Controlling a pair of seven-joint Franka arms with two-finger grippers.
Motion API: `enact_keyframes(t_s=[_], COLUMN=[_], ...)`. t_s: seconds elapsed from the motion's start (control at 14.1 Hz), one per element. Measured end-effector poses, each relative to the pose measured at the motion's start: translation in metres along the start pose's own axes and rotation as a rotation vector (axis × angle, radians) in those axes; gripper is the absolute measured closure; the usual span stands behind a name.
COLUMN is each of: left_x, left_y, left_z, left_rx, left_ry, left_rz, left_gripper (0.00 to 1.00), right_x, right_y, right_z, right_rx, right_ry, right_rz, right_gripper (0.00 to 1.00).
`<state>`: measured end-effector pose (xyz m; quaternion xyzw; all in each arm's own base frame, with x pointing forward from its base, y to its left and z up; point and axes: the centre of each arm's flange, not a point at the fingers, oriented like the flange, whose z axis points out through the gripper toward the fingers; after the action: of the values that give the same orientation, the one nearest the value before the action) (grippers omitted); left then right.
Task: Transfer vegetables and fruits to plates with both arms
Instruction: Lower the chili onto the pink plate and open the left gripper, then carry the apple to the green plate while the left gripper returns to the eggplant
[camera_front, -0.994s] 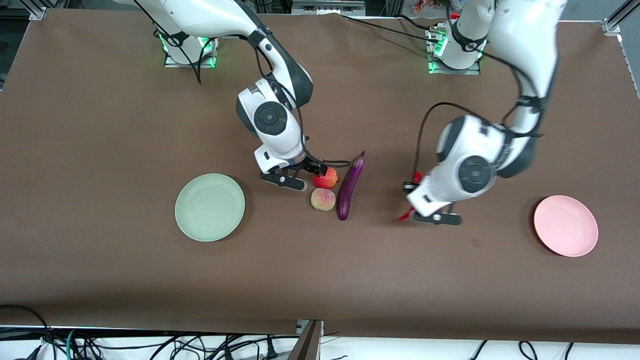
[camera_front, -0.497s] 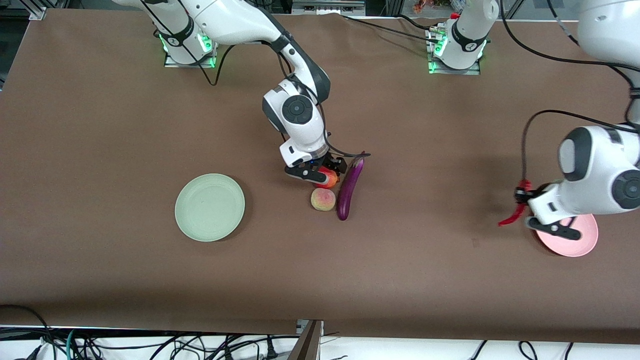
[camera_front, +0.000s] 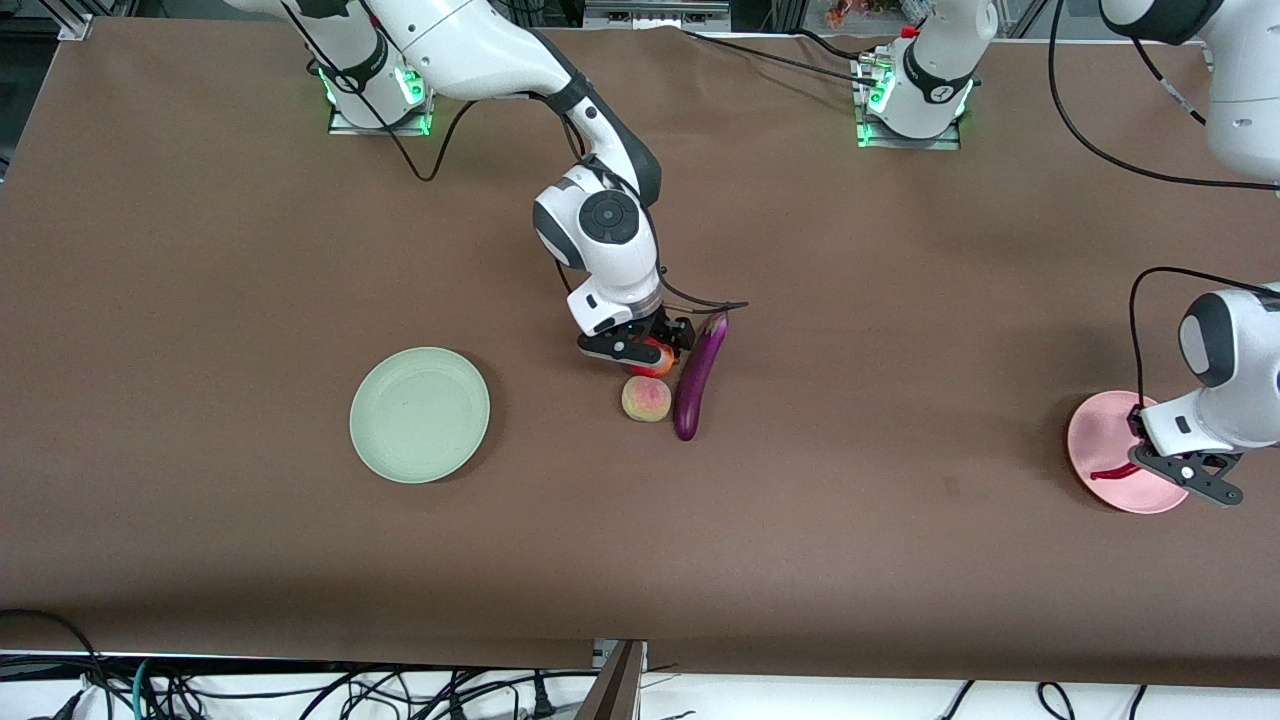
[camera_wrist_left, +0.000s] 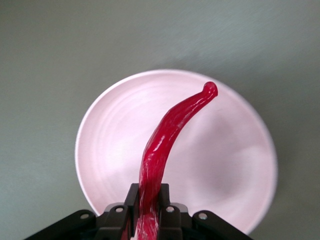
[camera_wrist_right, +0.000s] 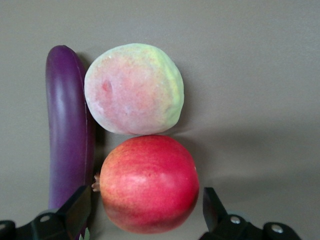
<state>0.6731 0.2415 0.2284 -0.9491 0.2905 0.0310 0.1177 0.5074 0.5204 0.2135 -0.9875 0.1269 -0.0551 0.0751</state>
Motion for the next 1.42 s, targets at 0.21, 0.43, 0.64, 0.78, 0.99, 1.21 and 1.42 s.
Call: enact_keyframes(t_s=[0.21, 0.43, 0.64, 0.78, 0.99, 1.21, 1.42], left_x=[0.003, 0.011, 0.032, 0.043, 0.054, 0.089, 0.143], left_y=[-0.005, -0.002, 0.021, 0.041, 0.080, 0.147, 0.247], left_z=[-0.007, -0.016, -0.055, -0.099, -0.162, -0.206, -0.232], left_rx=[0.009, 0.001, -0.086, -0.167, -0.314, -0.426, -0.465], left_ry=[0.018, 0.029, 0.001, -0.007, -0.004, -0.045, -0.102], left_rz=[0.002, 0.007, 0.032, 0.039, 0.019, -0.136, -0.323], left_gripper=[0.53, 0.24, 0.00, 0.00, 0.00, 0.00, 0.00], right_x=[0.000, 0.001, 0.021, 0.050, 0.091, 0.139, 0.191], right_y=[0.000, 0.000, 0.006, 0.020, 0.054, 0.105, 0.181], right_z=[0.001, 0.002, -0.004, -0.022, -0.069, -0.110, -0.112], right_rx=[0.000, 0.005, 0.003, -0.043, -0.147, -0.197, -0.214], right_ry=[0.003, 0.007, 0.031, 0.021, -0.057, -0.124, -0.183], right_rz=[-0.003, -0.003, 0.010, -0.013, -0.077, -0.168, -0.275], right_gripper=[0.19, 0.19, 0.19, 0.19, 0.19, 0.19, 0.19])
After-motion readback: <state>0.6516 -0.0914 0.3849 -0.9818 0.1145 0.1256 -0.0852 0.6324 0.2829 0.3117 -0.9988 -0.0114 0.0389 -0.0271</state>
